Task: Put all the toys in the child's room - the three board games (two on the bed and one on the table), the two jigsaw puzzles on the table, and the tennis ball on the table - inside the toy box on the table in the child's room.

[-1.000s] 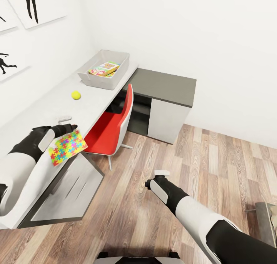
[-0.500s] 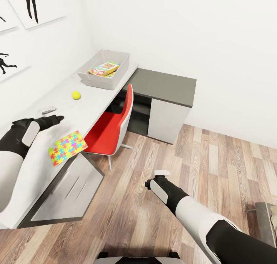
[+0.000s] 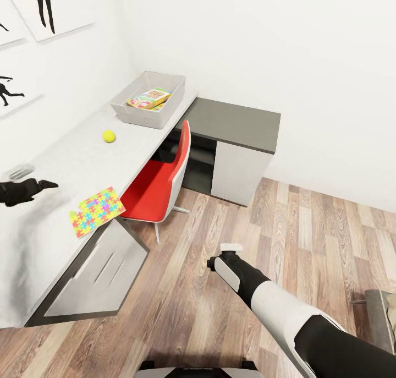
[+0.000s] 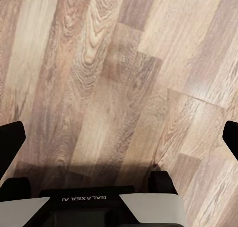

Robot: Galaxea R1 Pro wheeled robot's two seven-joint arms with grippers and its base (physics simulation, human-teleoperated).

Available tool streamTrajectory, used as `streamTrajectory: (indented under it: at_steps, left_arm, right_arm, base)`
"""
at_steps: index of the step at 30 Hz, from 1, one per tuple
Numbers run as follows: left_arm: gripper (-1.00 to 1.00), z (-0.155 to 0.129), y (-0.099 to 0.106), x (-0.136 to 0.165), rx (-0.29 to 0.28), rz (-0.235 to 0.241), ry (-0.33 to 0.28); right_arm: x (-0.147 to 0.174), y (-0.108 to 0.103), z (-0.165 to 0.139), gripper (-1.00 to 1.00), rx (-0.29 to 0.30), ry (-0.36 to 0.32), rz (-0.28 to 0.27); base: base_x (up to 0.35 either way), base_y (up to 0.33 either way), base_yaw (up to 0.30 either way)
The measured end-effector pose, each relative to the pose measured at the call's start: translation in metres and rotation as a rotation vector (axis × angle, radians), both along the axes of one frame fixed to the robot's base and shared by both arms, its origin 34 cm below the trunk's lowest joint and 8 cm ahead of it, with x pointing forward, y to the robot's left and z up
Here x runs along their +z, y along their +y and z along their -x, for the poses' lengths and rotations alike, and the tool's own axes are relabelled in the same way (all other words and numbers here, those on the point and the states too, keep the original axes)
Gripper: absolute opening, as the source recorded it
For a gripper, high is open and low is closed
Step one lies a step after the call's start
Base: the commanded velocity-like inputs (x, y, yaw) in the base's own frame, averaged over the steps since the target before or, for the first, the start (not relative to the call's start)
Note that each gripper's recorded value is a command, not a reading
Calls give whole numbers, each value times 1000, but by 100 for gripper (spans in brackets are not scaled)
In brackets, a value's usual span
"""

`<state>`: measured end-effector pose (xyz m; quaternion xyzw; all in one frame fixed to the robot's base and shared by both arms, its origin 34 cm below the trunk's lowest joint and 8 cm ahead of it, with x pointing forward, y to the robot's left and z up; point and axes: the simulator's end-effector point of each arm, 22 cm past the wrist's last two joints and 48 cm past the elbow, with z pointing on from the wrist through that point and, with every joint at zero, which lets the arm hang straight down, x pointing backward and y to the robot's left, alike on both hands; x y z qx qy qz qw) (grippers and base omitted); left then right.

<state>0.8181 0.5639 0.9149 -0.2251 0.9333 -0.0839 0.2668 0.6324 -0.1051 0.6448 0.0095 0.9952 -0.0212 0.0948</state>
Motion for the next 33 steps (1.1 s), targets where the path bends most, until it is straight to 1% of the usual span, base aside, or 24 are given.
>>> streamTrajectory:
  at_steps: [1,2,5,7,8,10,11,14,15,18,19,21,23,28,30,31,33]
  left_arm:
    - [100,11,5,5,-22,46,-9]
    - [100,17,7,9,-33,73,-17]
    - [100,58,19,24,-94,196,-40]
    - [100,72,22,28,-110,231,-40]
    - [100,87,27,31,-124,255,-37]
    - [100,100,32,36,-133,275,-33]
    - [100,113,40,43,-138,284,-28]
    - [100,131,52,52,-140,294,-16]
    - [100,140,60,51,-127,296,-4]
    - [100,160,77,40,-83,296,28]
    - [100,167,83,34,-75,287,33]
    - [100,172,89,29,-80,273,26]
    - [100,176,92,25,-89,268,14]
    - [100,187,97,18,-86,278,3]
    - [100,189,97,17,-95,273,-6]
    - [100,190,98,16,-101,269,-9]
    - [100,192,99,16,-106,263,-8]
  right_arm:
    - [0,1,0,100,1,-1,-4]
    - [0,2,0,100,1,-1,-6]
    - [1,8,-1,100,6,-3,-36]
    - [0,12,-1,100,8,-3,-51]
    - [1,15,-1,100,10,-4,-67]
    - [1,18,-2,100,11,-5,-82]
    - [2,23,-3,100,12,-7,-100]
    - [5,30,-8,100,10,-22,-130]
    - [8,34,-12,100,6,-37,-142]
    - [12,38,-20,100,-2,-63,-158]
    - [13,39,-22,100,-4,-70,-163]
    - [14,40,-23,100,-6,-76,-166]
    - [15,41,-25,100,-7,-80,-170]
    - [17,45,-28,100,-6,-88,-182]
    - [21,52,-30,100,-1,-98,-207]
    - [24,59,-31,100,4,-104,-235]
    - [27,68,-31,100,10,-108,-271]
  base:
    - [0,0,0]
    - [0,0,0]
    - [0,0,0]
    - [0,0,0]
    - [0,0,0]
    - [0,0,0]
    - [0,0,0]
    - [0,0,0]
    - [0,0,0]
    - [0,0,0]
    - [0,0,0]
    - [-33,0,0]
    - [-133,0,0]
    - [-151,0,0]
    - [-51,0,0]
    - [-32,0,0]
    - [-21,0,0]
